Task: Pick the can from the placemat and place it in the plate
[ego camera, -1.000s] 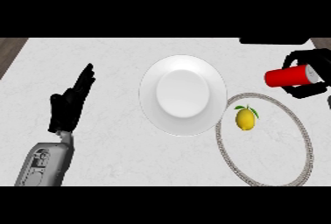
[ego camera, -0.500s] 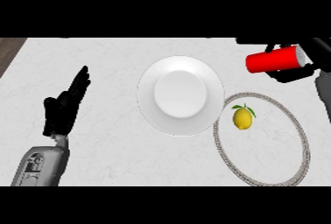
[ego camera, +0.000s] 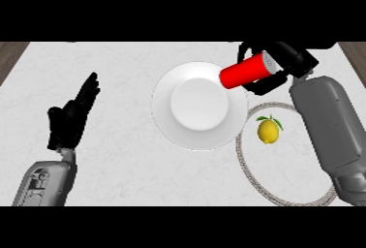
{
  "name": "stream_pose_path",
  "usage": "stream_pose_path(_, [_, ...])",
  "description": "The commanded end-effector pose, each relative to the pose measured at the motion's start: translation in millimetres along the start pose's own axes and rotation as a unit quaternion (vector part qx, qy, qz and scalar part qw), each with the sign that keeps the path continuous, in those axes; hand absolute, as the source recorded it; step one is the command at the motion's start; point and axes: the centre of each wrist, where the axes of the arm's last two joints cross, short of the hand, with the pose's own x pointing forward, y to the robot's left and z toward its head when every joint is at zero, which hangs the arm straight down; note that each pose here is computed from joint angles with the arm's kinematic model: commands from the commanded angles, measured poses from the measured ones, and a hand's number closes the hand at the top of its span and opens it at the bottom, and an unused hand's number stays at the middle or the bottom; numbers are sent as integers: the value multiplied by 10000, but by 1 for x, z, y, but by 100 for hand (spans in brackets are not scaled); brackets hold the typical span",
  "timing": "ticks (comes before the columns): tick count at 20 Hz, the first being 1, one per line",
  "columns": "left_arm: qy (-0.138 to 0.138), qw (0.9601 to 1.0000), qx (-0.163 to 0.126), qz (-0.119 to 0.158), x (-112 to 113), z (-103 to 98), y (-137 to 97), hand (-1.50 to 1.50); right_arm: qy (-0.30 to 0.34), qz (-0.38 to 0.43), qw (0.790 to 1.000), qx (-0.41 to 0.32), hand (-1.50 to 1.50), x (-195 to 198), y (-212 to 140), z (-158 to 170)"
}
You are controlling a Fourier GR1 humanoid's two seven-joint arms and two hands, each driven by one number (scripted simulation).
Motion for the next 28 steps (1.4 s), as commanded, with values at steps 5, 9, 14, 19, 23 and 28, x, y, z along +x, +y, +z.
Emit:
stream_pose_path(5, [-82, 10000, 4, 3, 6, -3, -15, 0, 40, 568, 9973, 459, 150, 40, 83, -41])
stream_pose_path(9, [-85, 9999, -75, 21, 7, -1, -19, 0, 233, 1094, 9912, 705, 150, 39, 117, -50])
stream_pose_path(14, [-130, 9998, -175, 8, -7, 8, -13, 0, 997, 344, 9883, 1106, -150, 34, 150, -53])
stream_pose_path(19, [-149, 9998, -151, -4, 17, -15, -3, 0, 1124, -64, 9874, 1110, -150, 22, 156, -59])
stream_pose_path(23, [-110, 9999, -110, -44, 2, -8, -7, 0, 841, -1016, 9871, 909, -150, 21, 159, -51])
stream_pose_path(28, [-61, 9999, -91, -6, 11, -7, -9, 0, 698, -2040, 9764, -73, -150, 11, 142, -53])
